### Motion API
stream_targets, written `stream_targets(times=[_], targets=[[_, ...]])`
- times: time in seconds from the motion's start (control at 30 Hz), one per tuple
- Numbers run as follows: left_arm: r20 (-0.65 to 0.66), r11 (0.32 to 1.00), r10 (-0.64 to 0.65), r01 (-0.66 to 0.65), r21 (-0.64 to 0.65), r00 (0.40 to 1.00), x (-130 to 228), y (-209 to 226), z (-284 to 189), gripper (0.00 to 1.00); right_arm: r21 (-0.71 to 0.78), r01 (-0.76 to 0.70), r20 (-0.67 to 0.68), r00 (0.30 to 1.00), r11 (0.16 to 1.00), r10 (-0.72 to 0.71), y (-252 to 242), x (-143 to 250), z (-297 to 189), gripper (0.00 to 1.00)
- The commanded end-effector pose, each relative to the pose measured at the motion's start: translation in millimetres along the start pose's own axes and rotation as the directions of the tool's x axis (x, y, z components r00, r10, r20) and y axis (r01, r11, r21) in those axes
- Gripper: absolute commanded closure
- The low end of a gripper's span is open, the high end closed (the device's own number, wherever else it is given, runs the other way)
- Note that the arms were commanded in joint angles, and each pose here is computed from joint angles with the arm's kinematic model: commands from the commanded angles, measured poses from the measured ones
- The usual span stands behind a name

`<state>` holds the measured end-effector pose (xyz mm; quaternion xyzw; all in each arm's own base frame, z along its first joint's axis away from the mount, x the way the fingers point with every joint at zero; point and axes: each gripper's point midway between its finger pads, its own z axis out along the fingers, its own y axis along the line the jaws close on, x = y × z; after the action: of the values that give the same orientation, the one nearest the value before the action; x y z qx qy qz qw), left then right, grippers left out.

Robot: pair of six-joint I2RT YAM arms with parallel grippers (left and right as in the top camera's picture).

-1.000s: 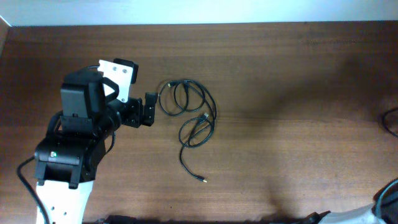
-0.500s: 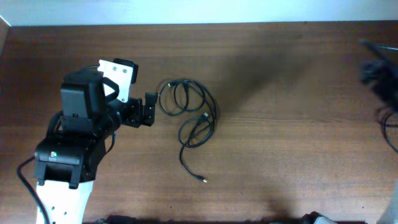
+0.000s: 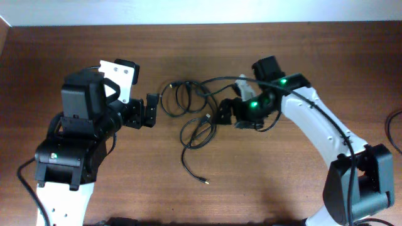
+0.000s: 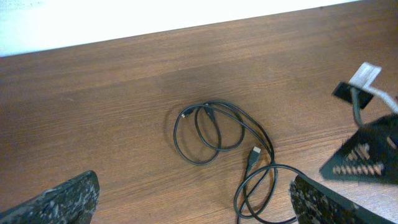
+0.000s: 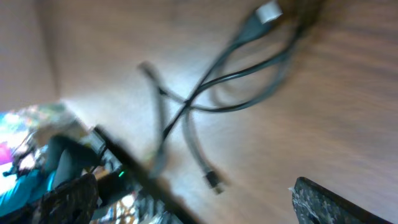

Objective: Untangle cables
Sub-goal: 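Return the right gripper to the remaining cables and grasp one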

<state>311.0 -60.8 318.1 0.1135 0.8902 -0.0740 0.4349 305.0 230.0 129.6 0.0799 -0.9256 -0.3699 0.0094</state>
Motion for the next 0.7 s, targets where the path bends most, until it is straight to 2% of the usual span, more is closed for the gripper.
stream_targets(times=[0.0, 0.07, 0.13, 0.2, 0.23, 0.37, 0.57, 0.63, 0.67], targets=[[0.005, 1.0, 0.009, -0.009, -0.006, 1.0, -1.7, 1.3, -0.4, 0.01, -0.087, 0.058, -0.041, 0.997, 0.995, -0.062, 27.2, 10.2, 10.2, 0.02], [0.005, 1.0, 0.009, -0.009, -0.006, 1.0, -1.7, 1.3, -0.4, 0.01, -0.064, 0.093, -0.044, 0.994, 0.994, -0.096, 32.4, 12.5, 19.0, 0.05], [0.005, 1.0, 0.009, -0.009, -0.006, 1.0, -1.7, 1.3, -0.4, 0.01, -0.055, 0.127, -0.047, 0.99, 0.99, -0.13, 38.3, 14.9, 26.0, 0.22], [0.005, 1.0, 0.009, -0.009, -0.006, 1.0, -1.7, 1.3, -0.4, 0.01, -0.026, 0.155, -0.033, 0.987, 0.988, -0.156, 39.2, 12.8, 32.2, 0.22], [0.005, 1.0, 0.008, -0.008, -0.006, 1.0, -1.7, 1.3, -0.4, 0.01, 0.025, 0.122, -0.033, 0.992, 0.992, -0.122, 33.7, 14.4, 37.7, 0.29], [0.005, 1.0, 0.009, -0.009, -0.006, 1.0, -1.7, 1.3, -0.4, 0.01, 0.1, 0.132, -0.031, 0.991, 0.986, -0.129, 20.0, 17.5, 47.7, 0.32], [0.005, 1.0, 0.009, -0.009, -0.006, 1.0, -1.7, 1.3, -0.4, 0.01, 0.095, 0.098, -0.024, 0.995, 0.991, -0.096, 6.8, 22.5, 60.6, 0.31], [0.005, 1.0, 0.009, -0.009, -0.006, 1.0, -1.7, 1.3, -0.4, 0.01, 0.058, 0.1, -0.011, 0.995, 0.993, -0.1, 11.8, 19.8, 63.2, 0.4], [0.005, 1.0, 0.009, -0.009, -0.006, 1.0, -1.7, 1.3, -0.4, 0.01, 0.056, 0.098, 0.003, 0.995, 0.994, -0.099, 12.7, 16.4, 63.3, 0.47]])
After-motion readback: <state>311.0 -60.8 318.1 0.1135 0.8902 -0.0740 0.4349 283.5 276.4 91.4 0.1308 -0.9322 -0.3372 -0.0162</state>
